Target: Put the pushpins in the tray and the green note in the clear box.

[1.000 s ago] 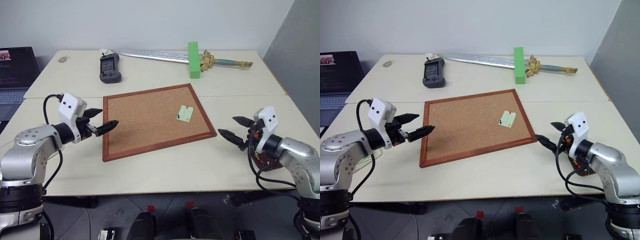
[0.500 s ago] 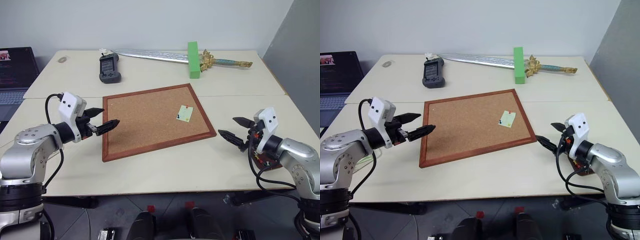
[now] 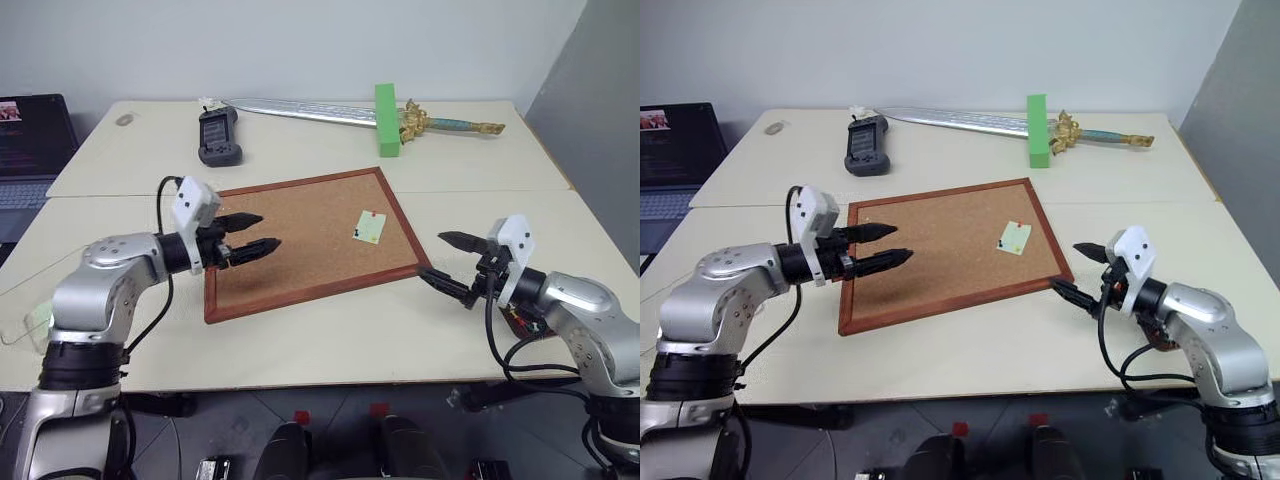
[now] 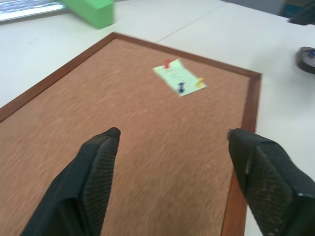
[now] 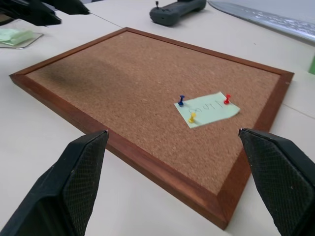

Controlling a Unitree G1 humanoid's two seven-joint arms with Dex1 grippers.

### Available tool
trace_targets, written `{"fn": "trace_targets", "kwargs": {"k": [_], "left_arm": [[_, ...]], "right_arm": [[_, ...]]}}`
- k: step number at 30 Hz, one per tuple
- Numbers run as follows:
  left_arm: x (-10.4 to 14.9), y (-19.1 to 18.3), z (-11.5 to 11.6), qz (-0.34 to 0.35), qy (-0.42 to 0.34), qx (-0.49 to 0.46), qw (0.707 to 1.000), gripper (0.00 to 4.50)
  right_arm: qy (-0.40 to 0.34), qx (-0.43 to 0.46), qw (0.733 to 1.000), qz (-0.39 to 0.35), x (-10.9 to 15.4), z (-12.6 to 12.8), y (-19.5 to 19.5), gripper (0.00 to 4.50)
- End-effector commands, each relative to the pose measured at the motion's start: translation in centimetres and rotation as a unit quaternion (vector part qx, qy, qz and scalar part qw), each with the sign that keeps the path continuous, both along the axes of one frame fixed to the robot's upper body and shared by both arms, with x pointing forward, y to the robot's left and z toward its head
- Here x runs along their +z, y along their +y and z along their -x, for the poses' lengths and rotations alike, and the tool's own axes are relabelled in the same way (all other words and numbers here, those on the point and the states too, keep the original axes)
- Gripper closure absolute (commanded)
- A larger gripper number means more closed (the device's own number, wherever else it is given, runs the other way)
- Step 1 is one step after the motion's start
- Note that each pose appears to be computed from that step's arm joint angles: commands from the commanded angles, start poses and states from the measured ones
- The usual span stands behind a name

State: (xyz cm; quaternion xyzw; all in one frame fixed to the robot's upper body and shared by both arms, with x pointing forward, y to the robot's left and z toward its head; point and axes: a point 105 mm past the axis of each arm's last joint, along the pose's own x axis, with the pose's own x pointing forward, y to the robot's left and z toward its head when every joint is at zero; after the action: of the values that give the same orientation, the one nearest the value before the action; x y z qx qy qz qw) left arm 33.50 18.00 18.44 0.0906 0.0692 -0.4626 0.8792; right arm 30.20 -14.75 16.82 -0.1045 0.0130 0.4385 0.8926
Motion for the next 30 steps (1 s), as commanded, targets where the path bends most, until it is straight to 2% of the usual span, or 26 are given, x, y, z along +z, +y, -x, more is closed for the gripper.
{"fn": "trace_targets", "kwargs": {"k": [1, 8, 13, 15, 17, 20, 30], "left_arm": [[0.5, -1.7, -1.4, -0.003, -0.033, -0.032, 0.999, 1.85], [-1.2, -4.2, -3.7, 0.01, -0.057, -0.015, 0.998, 3.16], [-2.7, -4.9, -4.9, 0.021, -0.051, 0.011, 0.998, 4.16], [-4.2, -5.2, -5.2, 0.016, -0.036, 0.022, 0.999, 4.49], [-5.7, -5.5, -5.6, 0.01, -0.018, 0.035, 0.999, 4.49], [-6.6, -5.7, -6.0, 0.023, 0.004, 0.054, 0.998, 4.49], [-10.5, -6.1, -5.5, -0.045, 0.064, 0.06, 0.995, 4.49]], "right_arm": [[-0.036, -0.004, 0.999, 0.005, 1.0, -2.1, 0.6, 0.0], [-0.061, -0.071, 0.996, -0.01, 1.7, -6.9, 0.6, 0.0], [-0.058, -0.08, 0.995, -0.017, 1.5, -8.6, 1.2, 0.0], [-0.055, -0.081, 0.995, -0.017, 1.2, -9.4, 1.8, 0.0], [-0.047, -0.087, 0.995, -0.021, 0.7, -10.4, 2.5, 0.0], [-0.044, -0.086, 0.995, -0.022, 0.3, -11.3, 3.5, 0.0], [0.002, -0.092, 0.996, -0.013, -1.8, -13.4, 5.2, 0.0]]}}
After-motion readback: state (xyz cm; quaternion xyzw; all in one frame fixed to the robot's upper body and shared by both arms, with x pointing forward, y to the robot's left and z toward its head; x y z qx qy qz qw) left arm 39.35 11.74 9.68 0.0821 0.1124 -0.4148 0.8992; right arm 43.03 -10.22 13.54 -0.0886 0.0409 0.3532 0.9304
